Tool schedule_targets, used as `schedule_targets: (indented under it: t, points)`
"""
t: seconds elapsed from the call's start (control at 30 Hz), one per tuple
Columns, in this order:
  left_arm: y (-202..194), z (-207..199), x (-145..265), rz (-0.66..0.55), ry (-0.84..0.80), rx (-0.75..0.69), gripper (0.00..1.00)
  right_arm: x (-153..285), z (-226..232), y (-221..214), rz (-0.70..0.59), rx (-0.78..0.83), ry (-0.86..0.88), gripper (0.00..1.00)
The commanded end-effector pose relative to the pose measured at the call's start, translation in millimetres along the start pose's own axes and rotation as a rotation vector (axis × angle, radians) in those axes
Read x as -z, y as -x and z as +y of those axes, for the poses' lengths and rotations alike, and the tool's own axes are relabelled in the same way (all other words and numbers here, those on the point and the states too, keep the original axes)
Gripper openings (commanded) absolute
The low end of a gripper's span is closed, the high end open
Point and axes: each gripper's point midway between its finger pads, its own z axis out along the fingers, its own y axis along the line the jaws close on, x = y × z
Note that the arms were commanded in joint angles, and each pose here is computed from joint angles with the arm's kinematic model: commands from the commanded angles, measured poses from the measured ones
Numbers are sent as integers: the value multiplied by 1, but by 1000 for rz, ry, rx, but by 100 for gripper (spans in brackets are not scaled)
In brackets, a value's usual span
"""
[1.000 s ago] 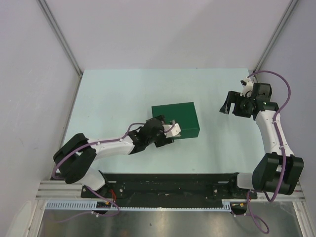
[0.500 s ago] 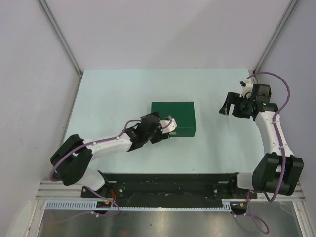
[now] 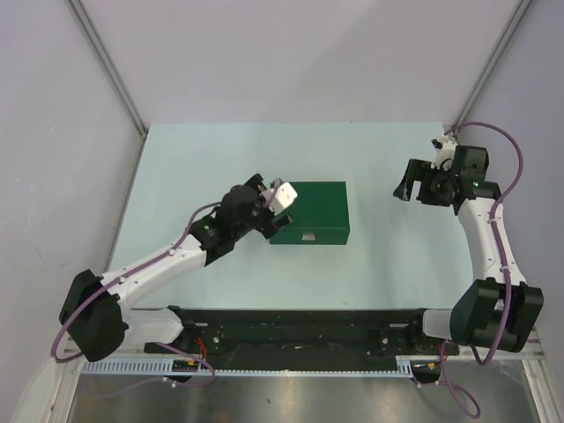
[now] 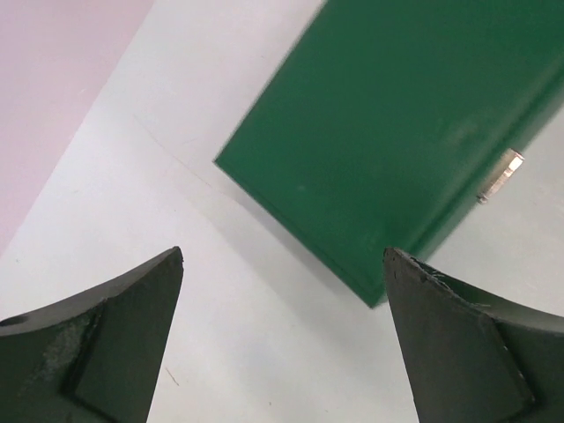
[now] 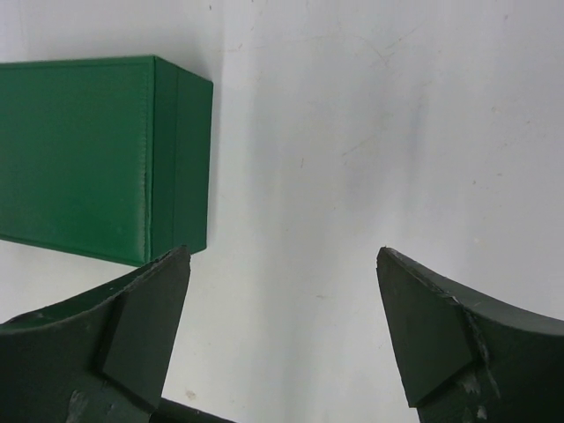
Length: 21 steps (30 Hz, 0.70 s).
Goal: Organize the mixed jewelry
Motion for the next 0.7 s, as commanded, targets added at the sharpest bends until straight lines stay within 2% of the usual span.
schedule_targets:
  t: [0.0,0.03,0.17,0.33,0.43,0.67]
  points:
    - [33,45,13,-108,43,226,100,17,2,47,-113,61,-25,94]
    - [35,61,16,-122,68,256,100,18,3,52,-130,71,-25,100]
    - [38,106,32,-179,190,336,100,30,4,78,-219,120,-48,100]
    - [21,162,52,-200,333,485,100,51,9,109,-318,153,-73,100]
    - [26,191,70,-264,391,531,100,62,15,126,-361,161,-69,100]
    - [37,221,94,-313,445,550,100,84,26,148,-455,189,-77,100]
